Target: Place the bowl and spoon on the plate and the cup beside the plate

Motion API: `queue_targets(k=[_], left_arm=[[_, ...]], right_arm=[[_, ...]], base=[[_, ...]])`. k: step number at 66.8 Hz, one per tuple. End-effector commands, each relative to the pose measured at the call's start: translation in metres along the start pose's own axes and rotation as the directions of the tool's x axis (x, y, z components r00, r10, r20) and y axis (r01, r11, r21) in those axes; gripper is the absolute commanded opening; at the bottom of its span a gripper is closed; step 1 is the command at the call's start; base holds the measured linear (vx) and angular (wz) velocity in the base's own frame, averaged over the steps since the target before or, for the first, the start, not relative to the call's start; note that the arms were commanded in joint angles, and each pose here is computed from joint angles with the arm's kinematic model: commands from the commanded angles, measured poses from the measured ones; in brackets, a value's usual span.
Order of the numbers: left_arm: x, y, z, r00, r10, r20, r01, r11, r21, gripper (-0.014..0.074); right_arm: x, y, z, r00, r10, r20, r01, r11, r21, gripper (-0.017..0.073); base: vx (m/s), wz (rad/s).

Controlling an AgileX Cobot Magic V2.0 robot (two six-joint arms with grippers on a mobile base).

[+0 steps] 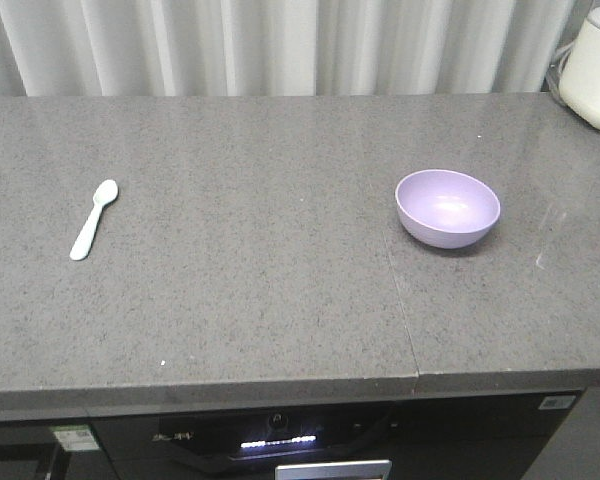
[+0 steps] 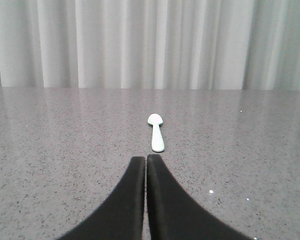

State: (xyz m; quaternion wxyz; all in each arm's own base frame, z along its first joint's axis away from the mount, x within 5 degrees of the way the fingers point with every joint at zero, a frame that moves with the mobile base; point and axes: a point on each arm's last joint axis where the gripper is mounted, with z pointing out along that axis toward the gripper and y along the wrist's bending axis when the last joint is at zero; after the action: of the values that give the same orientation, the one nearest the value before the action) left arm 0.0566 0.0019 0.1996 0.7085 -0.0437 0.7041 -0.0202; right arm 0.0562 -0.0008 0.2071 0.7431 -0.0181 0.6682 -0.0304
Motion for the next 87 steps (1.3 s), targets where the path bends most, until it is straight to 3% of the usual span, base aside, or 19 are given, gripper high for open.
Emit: queue_targets(k=[1, 87], left_arm=[[-0.013, -0.0017, -0.0023, 0.995, -0.007, 0.101, 0.005, 1.0, 0.018, -0.0006], [-0.013, -0.0017, -0.0023, 0.995, -0.007, 0.101, 0.005, 1.0, 0.018, -0.0006]], right_arm=[[-0.0046, -0.0005, -0.0006, 0.997, -0.01, 0.074, 0.01, 1.0, 0.009, -0.001], [-0.0046, -0.0005, -0.0006, 0.997, -0.01, 0.074, 0.01, 1.0, 0.009, -0.001]], base=[[0.14, -0.01], [0.06, 0.02]])
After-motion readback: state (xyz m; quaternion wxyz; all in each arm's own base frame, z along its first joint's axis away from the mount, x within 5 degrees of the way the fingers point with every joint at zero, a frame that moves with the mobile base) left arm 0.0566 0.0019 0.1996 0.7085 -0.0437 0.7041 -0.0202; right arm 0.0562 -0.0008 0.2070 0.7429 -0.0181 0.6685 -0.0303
